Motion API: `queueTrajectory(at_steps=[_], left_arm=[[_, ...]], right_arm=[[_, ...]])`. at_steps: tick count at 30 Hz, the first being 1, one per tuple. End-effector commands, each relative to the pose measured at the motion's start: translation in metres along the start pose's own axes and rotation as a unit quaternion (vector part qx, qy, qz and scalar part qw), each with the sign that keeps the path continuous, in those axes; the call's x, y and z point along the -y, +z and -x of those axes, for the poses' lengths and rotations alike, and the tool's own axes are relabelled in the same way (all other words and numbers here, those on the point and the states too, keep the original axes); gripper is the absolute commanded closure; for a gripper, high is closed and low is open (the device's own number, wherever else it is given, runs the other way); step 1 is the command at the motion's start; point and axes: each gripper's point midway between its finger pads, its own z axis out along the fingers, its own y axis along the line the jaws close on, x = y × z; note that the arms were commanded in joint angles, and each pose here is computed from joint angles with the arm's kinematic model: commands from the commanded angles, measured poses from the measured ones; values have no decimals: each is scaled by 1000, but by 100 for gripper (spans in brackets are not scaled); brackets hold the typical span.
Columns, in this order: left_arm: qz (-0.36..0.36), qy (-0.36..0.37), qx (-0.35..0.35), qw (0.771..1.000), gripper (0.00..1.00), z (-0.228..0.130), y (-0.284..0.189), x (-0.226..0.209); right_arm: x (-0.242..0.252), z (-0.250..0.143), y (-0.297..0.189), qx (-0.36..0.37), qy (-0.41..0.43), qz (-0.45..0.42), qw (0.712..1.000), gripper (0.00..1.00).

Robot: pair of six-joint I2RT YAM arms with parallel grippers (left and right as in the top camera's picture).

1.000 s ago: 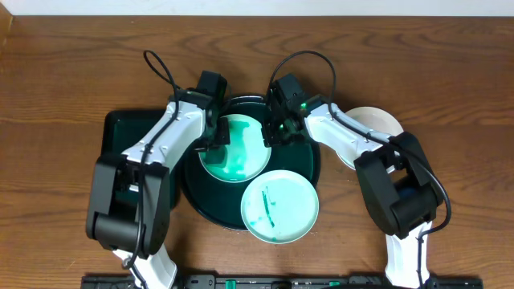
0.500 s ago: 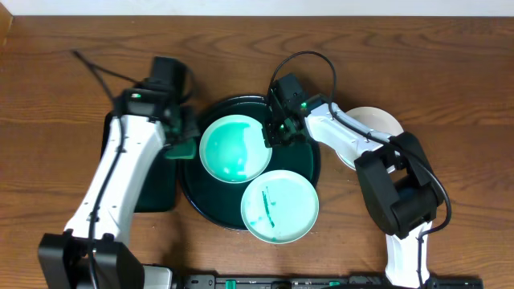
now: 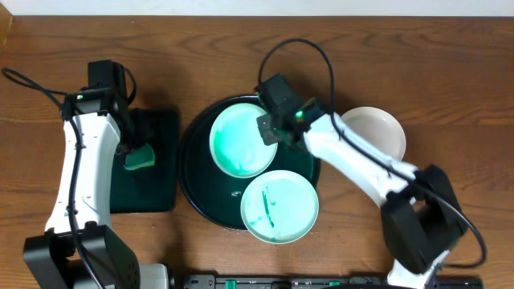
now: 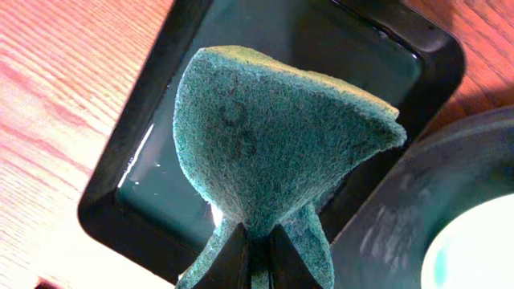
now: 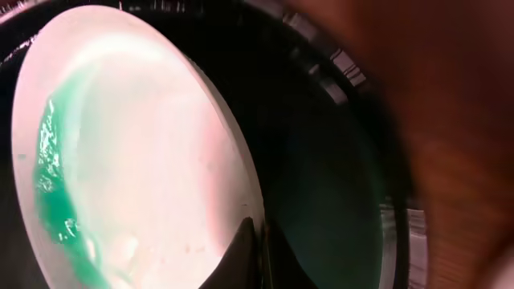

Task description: Clean dirty plates on tray and stack at the side

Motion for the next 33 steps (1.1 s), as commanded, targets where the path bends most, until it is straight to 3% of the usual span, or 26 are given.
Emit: queueTrajectory(at_steps=[1, 10, 22, 28, 33], left_arm=[[5, 10, 5, 1000, 93, 4, -2, -2], [4, 10, 7, 1000, 93, 5, -2, -2], [4, 10, 7, 1000, 93, 5, -2, -2], [4, 10, 7, 1000, 93, 5, -2, -2], [4, 10, 7, 1000, 93, 5, -2, -2]], right_arm=[[21, 27, -37, 78, -41, -131, 987, 99], [15, 49, -127, 219, -83, -339, 911, 99], [-17, 54, -197, 300, -123, -458, 827, 99], [-20, 55, -198, 300, -129, -457, 827, 99], [-33, 53, -174, 285, -152, -391, 862, 99]])
